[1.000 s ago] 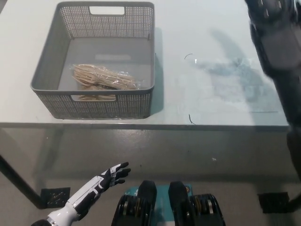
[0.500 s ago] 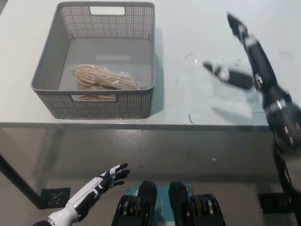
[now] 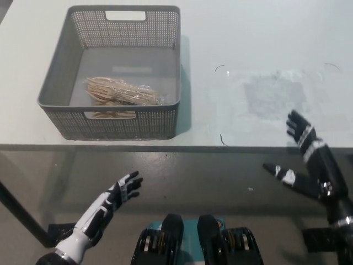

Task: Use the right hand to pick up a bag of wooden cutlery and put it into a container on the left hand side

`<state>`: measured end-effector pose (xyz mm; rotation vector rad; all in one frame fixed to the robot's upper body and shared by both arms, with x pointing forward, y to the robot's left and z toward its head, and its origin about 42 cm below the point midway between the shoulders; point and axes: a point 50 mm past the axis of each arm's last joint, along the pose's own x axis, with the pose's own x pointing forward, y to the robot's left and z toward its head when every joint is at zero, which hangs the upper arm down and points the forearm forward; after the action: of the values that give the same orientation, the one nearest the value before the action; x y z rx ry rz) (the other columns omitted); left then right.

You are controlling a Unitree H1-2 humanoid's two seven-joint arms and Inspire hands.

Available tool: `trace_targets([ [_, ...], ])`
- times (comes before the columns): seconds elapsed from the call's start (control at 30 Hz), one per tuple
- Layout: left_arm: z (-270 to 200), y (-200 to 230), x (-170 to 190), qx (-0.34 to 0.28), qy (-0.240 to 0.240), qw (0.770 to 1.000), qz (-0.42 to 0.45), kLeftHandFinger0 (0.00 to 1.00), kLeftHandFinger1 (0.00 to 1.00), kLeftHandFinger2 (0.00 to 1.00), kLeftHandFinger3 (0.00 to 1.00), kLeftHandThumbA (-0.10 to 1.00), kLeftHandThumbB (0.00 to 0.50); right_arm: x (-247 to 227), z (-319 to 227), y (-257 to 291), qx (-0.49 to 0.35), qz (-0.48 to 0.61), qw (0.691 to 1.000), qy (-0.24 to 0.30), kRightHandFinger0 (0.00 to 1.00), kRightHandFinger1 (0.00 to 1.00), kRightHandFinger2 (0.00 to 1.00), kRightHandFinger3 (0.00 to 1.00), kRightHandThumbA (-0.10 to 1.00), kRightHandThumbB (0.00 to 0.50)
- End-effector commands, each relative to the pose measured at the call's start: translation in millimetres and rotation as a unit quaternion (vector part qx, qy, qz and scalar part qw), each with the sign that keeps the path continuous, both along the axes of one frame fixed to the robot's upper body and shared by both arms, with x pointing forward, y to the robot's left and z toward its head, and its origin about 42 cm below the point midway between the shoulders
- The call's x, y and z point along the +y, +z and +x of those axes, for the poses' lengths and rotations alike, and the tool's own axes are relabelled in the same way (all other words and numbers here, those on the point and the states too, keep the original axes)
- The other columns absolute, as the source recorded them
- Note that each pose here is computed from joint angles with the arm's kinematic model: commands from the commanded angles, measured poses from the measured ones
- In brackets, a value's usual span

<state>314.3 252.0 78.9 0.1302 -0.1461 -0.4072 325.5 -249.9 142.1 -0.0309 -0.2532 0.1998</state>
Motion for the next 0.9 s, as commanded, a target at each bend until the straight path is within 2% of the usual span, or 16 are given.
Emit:
trace_targets([
  [0.0,-1.8,2.5,-1.6,-0.051,0.072,0.995,-0.046,1.0,1.0,1.0,1.0,1.0,0.346,27.7,-14.9,-7.2,0.02,0.099,0.994,0.032,1.0,1.0,1.0,1.0,1.0,0.2],
  [0.03,-2.6,-0.9,-5.3,-0.04,0.09,0.992,-0.074,1.0,1.0,1.0,1.0,1.0,0.35,33.7,-19.7,-13.2,0.036,0.121,0.992,0.026,1.0,1.0,1.0,1.0,1.0,0.213],
  [0.07,-3.5,-4.6,-9.3,-0.023,0.104,0.989,-0.103,1.0,1.0,1.0,1.0,1.0,0.319,41.9,-25.6,-19.8,0.055,0.149,0.987,0.016,1.0,1.0,1.0,1.0,1.0,0.222],
  [0.1,-3.7,-5.0,-9.6,-0.022,0.106,0.988,-0.106,1.0,1.0,1.0,1.0,1.0,0.318,42.8,-25.8,-20.2,0.057,0.152,0.987,0.015,1.0,1.0,1.0,1.0,1.0,0.222],
  [0.13,-6.1,-9.2,-13.4,-0.015,0.116,0.986,-0.119,1.0,1.0,1.0,1.0,1.0,0.272,54.1,-33.9,-31.5,0.067,0.179,0.981,0.008,1.0,1.0,1.0,1.0,1.0,0.206],
  [0.27,-6.2,-11.1,-16.6,-0.002,0.134,0.979,-0.151,1.0,1.0,1.0,1.0,1.0,0.254,74.7,-45.1,-50.7,0.082,0.192,0.978,0.003,1.0,1.0,1.0,1.0,1.0,0.192],
  [0.33,-7.0,-14.5,-17.8,0.003,0.134,0.98,-0.146,1.0,1.0,1.0,1.0,1.0,0.24,86.1,-48.2,-59.3,0.101,0.208,0.973,-0.001,1.0,1.0,1.0,1.0,1.0,0.199],
  [0.37,-7.4,-15.0,-18.2,0.008,0.133,0.982,-0.137,1.0,1.0,1.0,1.0,1.0,0.255,95.1,-47.2,-61.7,0.108,0.215,0.971,0.0,1.0,1.0,1.0,1.0,1.0,0.218],
  [0.47,-7.5,-18.2,-17.3,0.013,0.134,0.982,-0.129,1.0,1.0,1.0,1.0,1.0,0.226,109.1,-42.0,-67.5,0.105,0.216,0.971,-0.007,1.0,1.0,1.0,1.0,1.0,0.171],
  [0.5,-5.4,-22.5,-15.8,0.017,0.134,0.984,-0.12,1.0,1.0,1.0,1.0,1.0,0.239,114.3,-35.6,-70.5,0.103,0.209,0.972,-0.013,1.0,1.0,1.0,1.0,1.0,0.081],
  [0.6,-1.6,-29.6,-13.8,0.03,0.132,0.985,-0.107,1.0,1.0,1.0,1.0,1.0,0.218,121.1,-23.7,-77.1,0.102,0.206,0.973,-0.017,1.0,1.0,1.0,1.0,1.0,0.019],
  [0.63,-1.4,-29.9,-13.7,0.031,0.132,0.985,-0.107,1.0,1.0,1.0,1.0,1.0,0.217,121.4,-23.2,-77.6,0.101,0.206,0.973,-0.017,1.0,1.0,1.0,1.0,1.0,0.016],
  [0.7,-1.7,-33.0,-13.3,0.034,0.128,0.986,-0.1,1.0,1.0,1.0,1.0,1.0,0.254,122.4,-22.9,-80.2,0.104,0.203,0.973,-0.018,1.0,1.0,1.0,1.0,1.0,0.007],
  [0.8,-6.2,-38.3,-14.0,0.035,0.125,0.987,-0.095,1.0,1.0,1.0,1.0,1.0,0.282,121.1,-26.4,-83.2,0.109,0.206,0.972,-0.017,1.0,1.0,1.0,1.0,1.0,0.001],
  [0.87,-10.1,-42.1,-14.3,0.034,0.122,0.988,-0.091,1.0,1.0,1.0,1.0,1.0,0.285,120.2,-29.8,-85.7,0.109,0.2,0.974,-0.017,1.0,1.0,1.0,1.0,1.0,0.009],
])
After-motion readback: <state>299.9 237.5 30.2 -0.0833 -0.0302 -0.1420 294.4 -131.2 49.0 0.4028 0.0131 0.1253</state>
